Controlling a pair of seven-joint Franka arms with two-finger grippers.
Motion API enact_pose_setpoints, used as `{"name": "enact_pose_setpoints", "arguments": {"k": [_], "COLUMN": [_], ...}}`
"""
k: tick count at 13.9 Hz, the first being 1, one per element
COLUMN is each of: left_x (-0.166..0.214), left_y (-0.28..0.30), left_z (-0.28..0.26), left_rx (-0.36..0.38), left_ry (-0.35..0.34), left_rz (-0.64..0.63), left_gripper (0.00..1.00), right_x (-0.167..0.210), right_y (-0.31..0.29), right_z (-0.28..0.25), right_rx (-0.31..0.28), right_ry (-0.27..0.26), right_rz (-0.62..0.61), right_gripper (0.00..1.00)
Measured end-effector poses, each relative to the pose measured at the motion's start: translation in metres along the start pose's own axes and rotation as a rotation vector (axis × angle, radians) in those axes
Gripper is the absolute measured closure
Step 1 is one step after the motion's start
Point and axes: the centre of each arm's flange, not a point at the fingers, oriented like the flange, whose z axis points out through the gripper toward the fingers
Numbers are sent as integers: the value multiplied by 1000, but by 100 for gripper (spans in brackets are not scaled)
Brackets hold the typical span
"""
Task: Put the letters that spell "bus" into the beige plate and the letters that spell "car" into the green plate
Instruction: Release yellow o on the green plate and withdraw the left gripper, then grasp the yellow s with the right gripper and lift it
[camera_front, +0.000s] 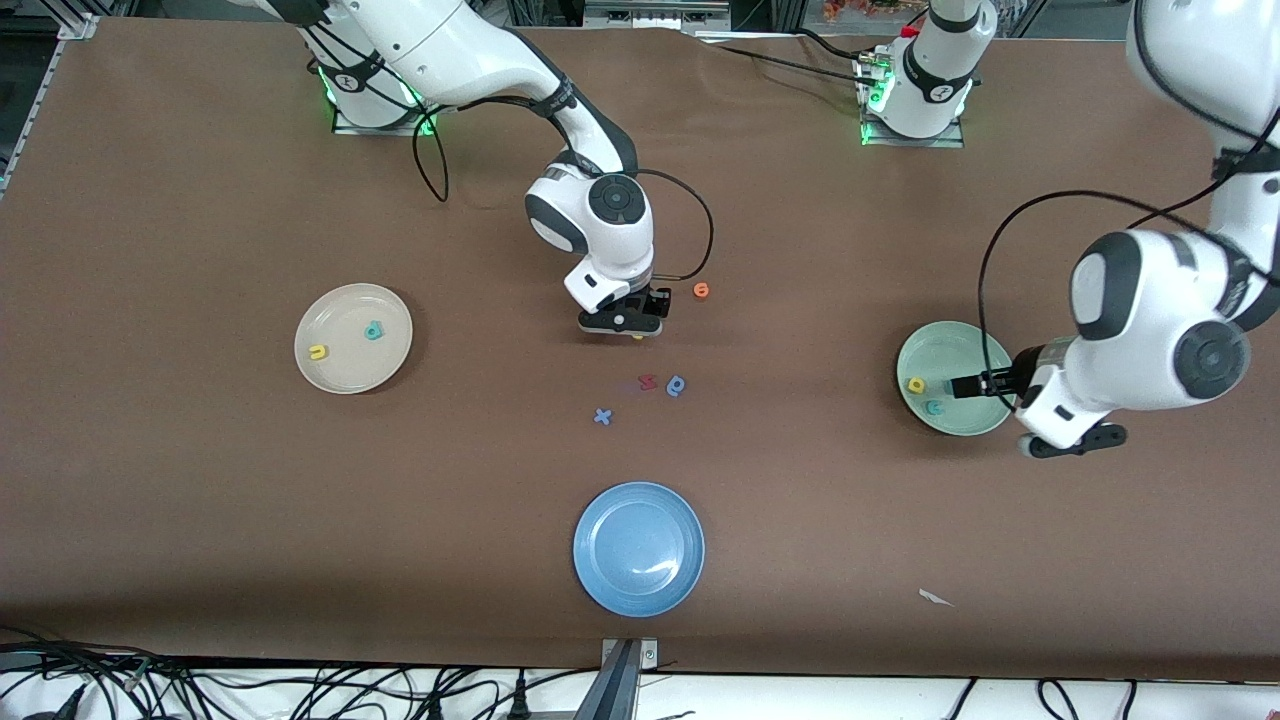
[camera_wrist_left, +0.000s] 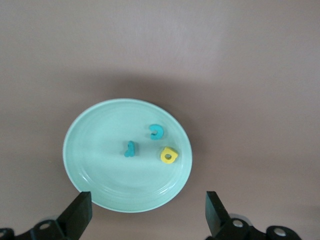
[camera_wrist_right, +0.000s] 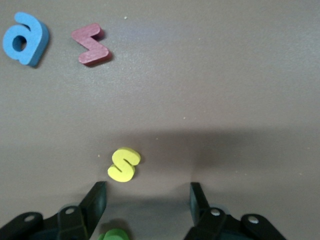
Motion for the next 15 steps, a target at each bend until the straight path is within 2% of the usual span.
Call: {"name": "enact_pose_setpoints", "arguments": {"k": [1,2,5,6,7,8,9,11,14,15], "left_x": [-4,-9,-25,-30,-33,-37,-40,-45,-52,-52], "left_y": [1,2,4,4,4,5,5,5,5,5], "left_z": [-23,-44,-99,-116,-133,-150,-165,-188,-205,-206], "left_rx": [-5,-9,-19,-20,-21,-21,-21,-21,-15,-14], "left_ry": [37,70,155,166,170,170,171,174,164,162], "left_rz": [2,4,10,12,13,15,16,24,79,84], "left_gripper": [0,0,0,0,0,0,0,0,0,0], "right_x": [0,0,1,1,2,2,2,2,6,8], "right_y": [-1,-2,-4,-4,-4,-5,-5,-5,-9,-11], "right_z": [-1,-2,-5,-5,-5,-5,-6,-6,-11,-14], "right_rx": [2,2,6,4,5,4,4,4,15,21], "right_ry": [2,2,7,9,12,13,15,15,27,32], "right_rz": [1,1,0,-3,-4,-5,-5,-4,-2,-1], "right_gripper": [32,32,57,57,64,64,70,71,48,48]}}
